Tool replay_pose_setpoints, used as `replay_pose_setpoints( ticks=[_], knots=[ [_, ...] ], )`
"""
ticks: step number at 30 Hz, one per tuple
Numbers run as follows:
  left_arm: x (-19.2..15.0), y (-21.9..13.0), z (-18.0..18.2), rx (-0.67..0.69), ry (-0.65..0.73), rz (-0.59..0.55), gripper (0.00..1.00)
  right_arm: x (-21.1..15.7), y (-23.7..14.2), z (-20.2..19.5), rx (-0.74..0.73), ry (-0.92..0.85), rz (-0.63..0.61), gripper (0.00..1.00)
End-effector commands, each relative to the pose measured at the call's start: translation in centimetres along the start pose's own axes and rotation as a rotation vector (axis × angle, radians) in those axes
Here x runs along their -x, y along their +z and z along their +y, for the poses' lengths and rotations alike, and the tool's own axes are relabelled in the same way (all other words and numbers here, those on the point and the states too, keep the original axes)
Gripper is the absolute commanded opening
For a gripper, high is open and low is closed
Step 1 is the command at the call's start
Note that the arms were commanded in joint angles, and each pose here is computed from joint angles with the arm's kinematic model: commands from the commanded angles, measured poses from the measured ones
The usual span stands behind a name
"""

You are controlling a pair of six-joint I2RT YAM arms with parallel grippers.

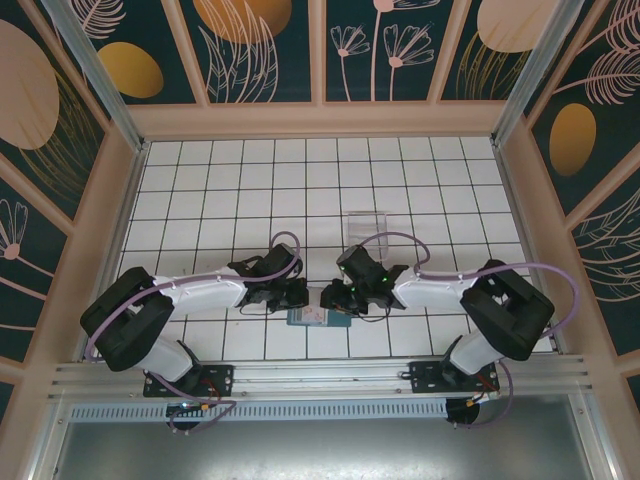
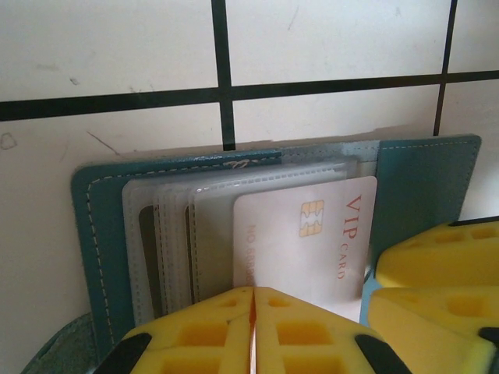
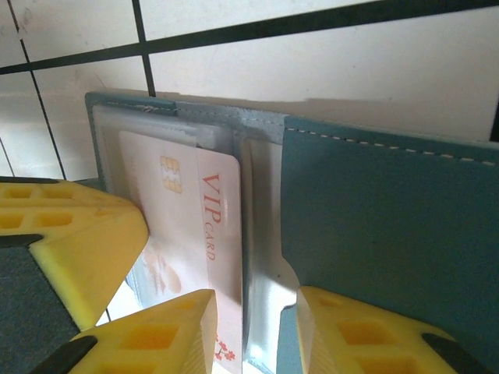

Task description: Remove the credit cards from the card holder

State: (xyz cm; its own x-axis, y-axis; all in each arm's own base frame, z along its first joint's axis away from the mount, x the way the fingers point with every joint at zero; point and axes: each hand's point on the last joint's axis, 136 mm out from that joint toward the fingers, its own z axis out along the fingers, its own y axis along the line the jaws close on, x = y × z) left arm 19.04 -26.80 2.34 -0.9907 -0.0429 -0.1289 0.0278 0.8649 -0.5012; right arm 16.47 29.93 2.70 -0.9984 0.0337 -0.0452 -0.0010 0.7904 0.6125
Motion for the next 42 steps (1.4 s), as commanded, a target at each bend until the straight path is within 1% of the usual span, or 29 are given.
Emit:
replay_pose_setpoints(
  ticks=[1, 9, 18, 29, 34, 42],
  knots=[
    [-1.3, 1.0, 2.8, 0.097, -0.023, 0.032, 0.09, 0.3, 0.3, 0.8, 0.036, -0.001, 0.006, 0.32],
    [-1.7, 1.3, 3.0, 0.095, -0.025, 0.052, 0.08, 0.3, 1.1, 1.1, 0.062, -0.001, 0.024, 0.29],
    [-1.9, 1.4, 3.1, 0.098, -0.031, 0.059, 0.08, 0.2, 1.4, 0.4, 0.06, 0.013, 0.02, 0.24],
    [-1.8, 0.9, 3.9, 0.149, -0.018, 0.05, 0.07, 0.4, 0.8, 0.2, 0.063, 0.009, -0.001, 0.15],
    [-1.8, 0.5, 4.1, 0.168, -0.012, 0.047, 0.07, 0.3, 0.5, 0.0, 0.058, 0.004, -0.003, 0.09],
    [-1.4, -0.1, 4.4, 0.198, -0.005, 0.029, 0.07, 0.1, 0.0, -0.5, 0.047, 0.009, -0.011, 0.07]
  ],
)
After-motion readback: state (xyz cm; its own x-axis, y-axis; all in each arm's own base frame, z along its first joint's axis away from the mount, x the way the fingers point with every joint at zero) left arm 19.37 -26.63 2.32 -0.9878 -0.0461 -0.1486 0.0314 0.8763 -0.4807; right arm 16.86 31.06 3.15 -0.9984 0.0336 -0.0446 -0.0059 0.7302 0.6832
